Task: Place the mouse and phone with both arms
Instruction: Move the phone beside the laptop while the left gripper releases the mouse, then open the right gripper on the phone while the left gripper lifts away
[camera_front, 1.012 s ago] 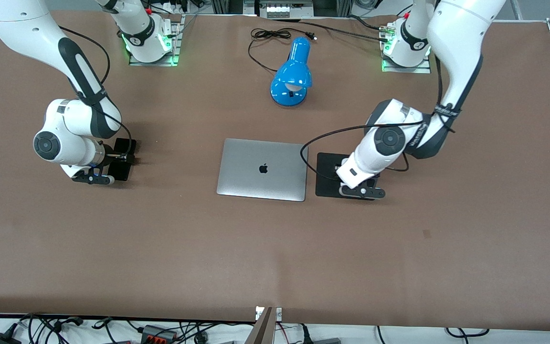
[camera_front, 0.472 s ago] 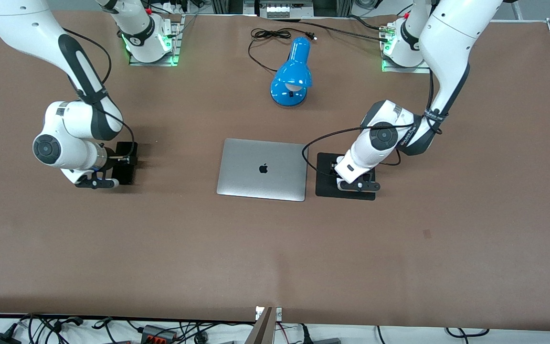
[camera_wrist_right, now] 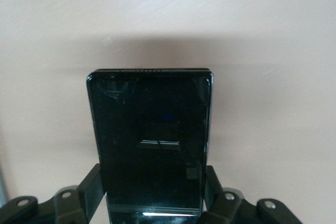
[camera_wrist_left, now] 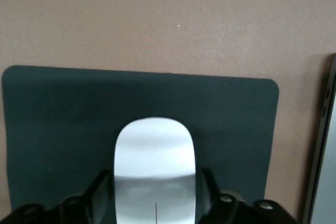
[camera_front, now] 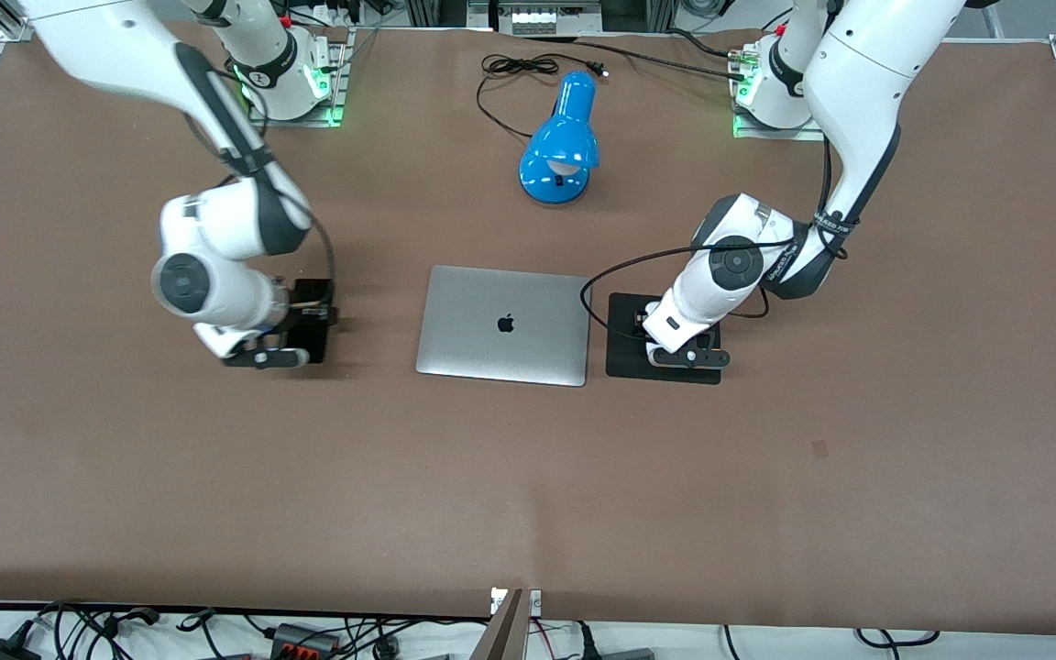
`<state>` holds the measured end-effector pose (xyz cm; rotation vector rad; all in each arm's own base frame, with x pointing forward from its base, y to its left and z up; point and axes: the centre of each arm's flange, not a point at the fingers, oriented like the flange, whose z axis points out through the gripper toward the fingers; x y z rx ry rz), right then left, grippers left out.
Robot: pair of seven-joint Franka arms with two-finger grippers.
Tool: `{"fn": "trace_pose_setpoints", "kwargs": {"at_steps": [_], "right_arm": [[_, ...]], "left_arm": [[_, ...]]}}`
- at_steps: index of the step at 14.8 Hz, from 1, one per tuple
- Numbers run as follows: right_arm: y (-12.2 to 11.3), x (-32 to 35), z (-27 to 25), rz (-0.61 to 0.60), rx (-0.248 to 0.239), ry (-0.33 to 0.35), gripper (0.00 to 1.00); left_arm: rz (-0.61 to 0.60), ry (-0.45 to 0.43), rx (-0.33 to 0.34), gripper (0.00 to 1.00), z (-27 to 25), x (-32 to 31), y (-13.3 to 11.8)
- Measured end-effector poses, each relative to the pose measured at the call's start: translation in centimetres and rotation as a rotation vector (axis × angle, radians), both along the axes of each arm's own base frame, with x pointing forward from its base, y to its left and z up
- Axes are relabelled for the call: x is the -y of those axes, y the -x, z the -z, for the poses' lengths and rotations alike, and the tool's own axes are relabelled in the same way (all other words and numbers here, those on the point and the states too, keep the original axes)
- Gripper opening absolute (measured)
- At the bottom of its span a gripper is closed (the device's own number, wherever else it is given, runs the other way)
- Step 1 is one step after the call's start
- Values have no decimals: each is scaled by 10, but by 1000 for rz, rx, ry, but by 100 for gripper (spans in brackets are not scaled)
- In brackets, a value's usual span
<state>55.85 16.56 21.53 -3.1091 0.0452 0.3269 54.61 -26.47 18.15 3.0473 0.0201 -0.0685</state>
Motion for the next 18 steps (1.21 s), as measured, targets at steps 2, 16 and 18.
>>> {"fn": "trace_pose_setpoints", "kwargs": {"at_steps": [2,16,18], "right_arm": [[14,-36,9,32,-21,8,79],[33,-88,48,164,-33,4,94],[21,-90,27,167,-7,-6,100]], "left_arm": [[-7,3,8,99,-2,-1,-3],[12,-288,23,100,-195,-89,-75],[17,-314,-13,100,-217,-107,-77]]}}
